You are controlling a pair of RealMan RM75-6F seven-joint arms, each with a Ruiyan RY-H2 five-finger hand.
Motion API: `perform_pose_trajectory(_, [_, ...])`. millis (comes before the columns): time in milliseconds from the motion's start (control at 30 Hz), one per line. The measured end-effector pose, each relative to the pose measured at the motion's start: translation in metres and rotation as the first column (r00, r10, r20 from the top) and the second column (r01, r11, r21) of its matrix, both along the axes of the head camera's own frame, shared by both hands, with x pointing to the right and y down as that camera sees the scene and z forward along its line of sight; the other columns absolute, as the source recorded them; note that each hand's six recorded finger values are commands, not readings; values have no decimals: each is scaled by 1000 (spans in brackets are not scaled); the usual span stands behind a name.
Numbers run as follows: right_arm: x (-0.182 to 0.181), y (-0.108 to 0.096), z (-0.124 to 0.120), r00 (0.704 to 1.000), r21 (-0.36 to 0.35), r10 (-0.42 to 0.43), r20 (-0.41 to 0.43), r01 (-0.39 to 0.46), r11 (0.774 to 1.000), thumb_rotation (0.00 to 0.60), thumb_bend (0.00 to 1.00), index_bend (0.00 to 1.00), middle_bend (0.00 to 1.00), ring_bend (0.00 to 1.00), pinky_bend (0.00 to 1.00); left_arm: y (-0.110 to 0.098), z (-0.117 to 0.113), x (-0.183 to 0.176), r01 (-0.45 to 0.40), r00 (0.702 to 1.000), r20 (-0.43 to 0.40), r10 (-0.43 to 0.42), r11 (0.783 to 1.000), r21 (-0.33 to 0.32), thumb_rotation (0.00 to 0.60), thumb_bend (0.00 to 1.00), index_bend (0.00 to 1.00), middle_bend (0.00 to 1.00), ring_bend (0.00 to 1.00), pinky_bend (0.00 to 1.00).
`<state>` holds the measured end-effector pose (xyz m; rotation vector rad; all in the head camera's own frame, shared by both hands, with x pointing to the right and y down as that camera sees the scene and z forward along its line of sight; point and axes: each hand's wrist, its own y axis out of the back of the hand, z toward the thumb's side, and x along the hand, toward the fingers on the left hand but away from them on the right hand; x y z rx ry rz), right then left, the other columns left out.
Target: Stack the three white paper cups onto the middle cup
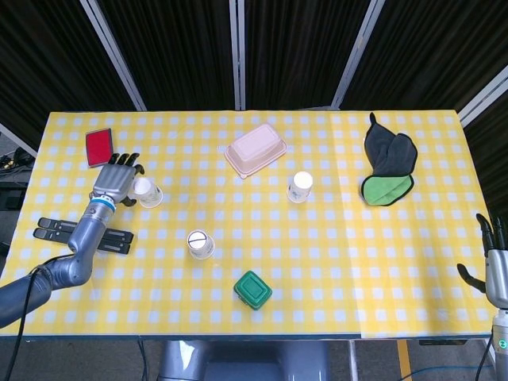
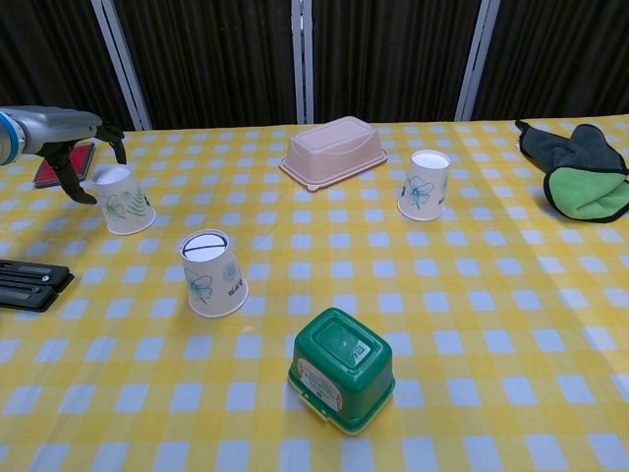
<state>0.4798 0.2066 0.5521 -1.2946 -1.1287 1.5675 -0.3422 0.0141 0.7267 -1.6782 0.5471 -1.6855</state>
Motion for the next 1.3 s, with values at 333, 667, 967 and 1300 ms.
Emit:
perform_pose_trajectory(333, [0, 0, -1, 1000, 1, -2, 5, 2, 1000, 600, 96, 111, 0, 0, 0, 3, 5, 12, -17, 999, -27, 17, 1000, 11, 600, 438, 374, 0, 0, 0])
perform_pose_trajectory(667, [-1, 0, -4, 1000, 10, -3, 11, 3, 1000, 600, 95, 111, 0, 0, 0, 1, -31, 28, -50, 991, -117, 59, 995, 84, 600, 435, 354, 0, 0, 0])
perform_pose_trajectory(967, [-2, 0, -6, 1000, 15, -3, 22, 3, 1000, 600, 95, 112, 0, 0, 0, 26, -83, 77, -147, 942, -288, 170, 984, 102, 600, 434, 334, 0, 0, 0])
perform_pose_trajectory(1300, [0, 1, -10, 1000, 20, 1, 30, -1, 1000, 600, 95, 114, 0, 0, 0, 57, -131, 106, -272, 882, -368, 294, 956, 113, 600, 434, 331, 0, 0, 0])
